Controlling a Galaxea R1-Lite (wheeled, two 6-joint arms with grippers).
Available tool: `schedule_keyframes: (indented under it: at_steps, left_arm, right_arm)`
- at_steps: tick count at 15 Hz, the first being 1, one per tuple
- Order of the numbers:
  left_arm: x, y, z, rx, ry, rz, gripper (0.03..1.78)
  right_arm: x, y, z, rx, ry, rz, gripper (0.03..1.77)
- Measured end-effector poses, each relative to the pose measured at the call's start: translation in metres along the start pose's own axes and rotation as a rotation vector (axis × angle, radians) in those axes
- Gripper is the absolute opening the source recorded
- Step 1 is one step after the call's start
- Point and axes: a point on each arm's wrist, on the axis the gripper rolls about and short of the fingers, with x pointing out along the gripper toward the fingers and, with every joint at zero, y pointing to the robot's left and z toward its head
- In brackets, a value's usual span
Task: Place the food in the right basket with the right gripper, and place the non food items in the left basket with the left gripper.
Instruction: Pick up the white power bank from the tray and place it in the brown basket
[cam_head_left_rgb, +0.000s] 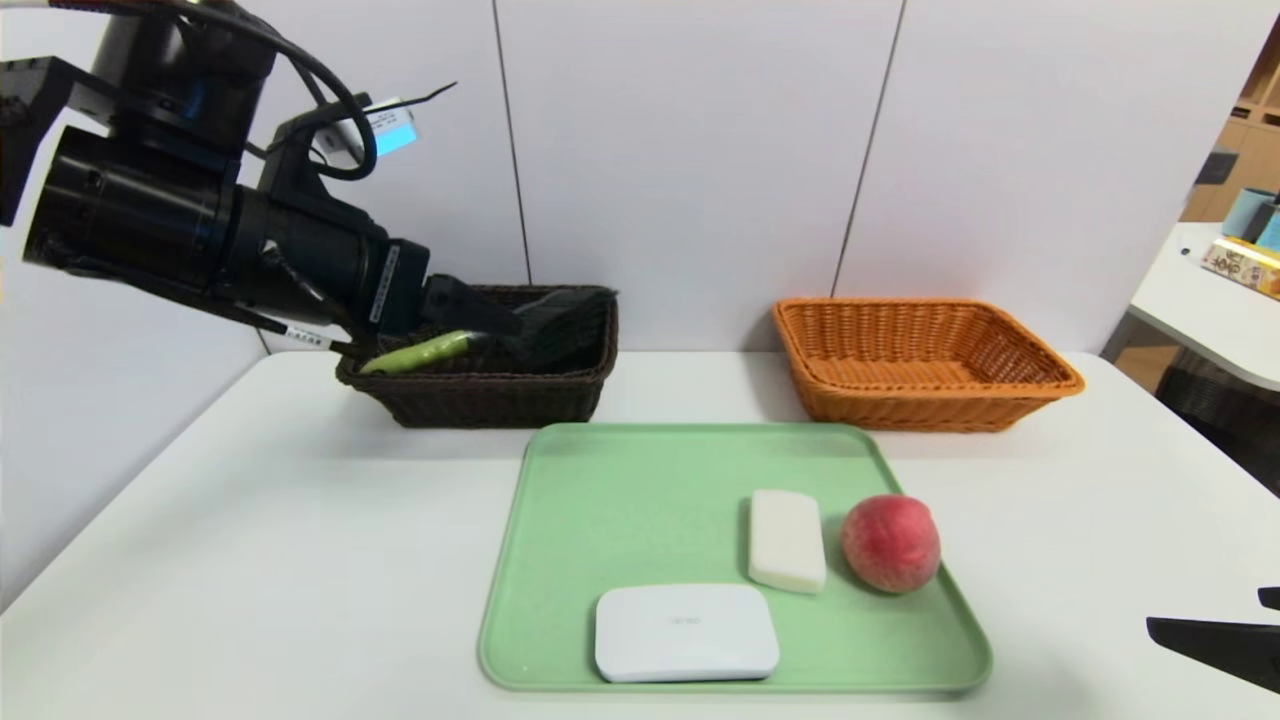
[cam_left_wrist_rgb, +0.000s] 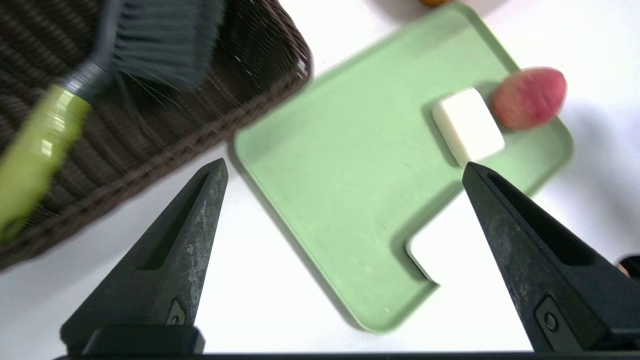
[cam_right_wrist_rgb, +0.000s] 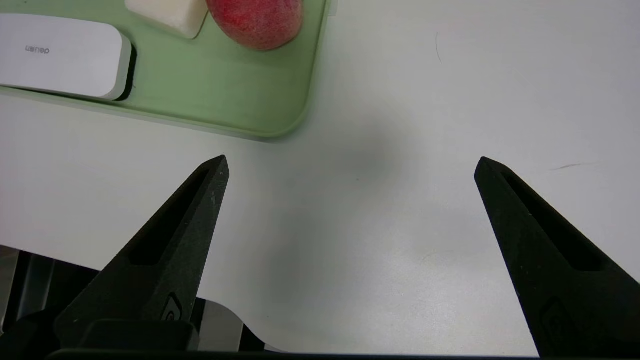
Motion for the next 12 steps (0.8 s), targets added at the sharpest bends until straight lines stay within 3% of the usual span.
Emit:
schedule_keyframes:
  at_steps: [4, 9, 12]
  left_arm:
    - [-0.002, -0.036, -0.028, 0.069, 0.059, -0.106, 1.67]
    - [0.017, -0.081, -0.055, 0.290, 0.142, -0.283, 1.69]
    - [0.039, -0.098, -0.064, 0.392, 0.205, -0.327, 1.69]
  right_arm:
    - [-0.002, 0.000, 0.002, -0.002, -0.013, 0.001, 1.70]
    - [-0.004, 0.001, 0.002, -0.006, -0.017, 0.002, 1.70]
    - [-0.004, 0.001, 0.003, -0.006, -0.019, 0.003, 1.70]
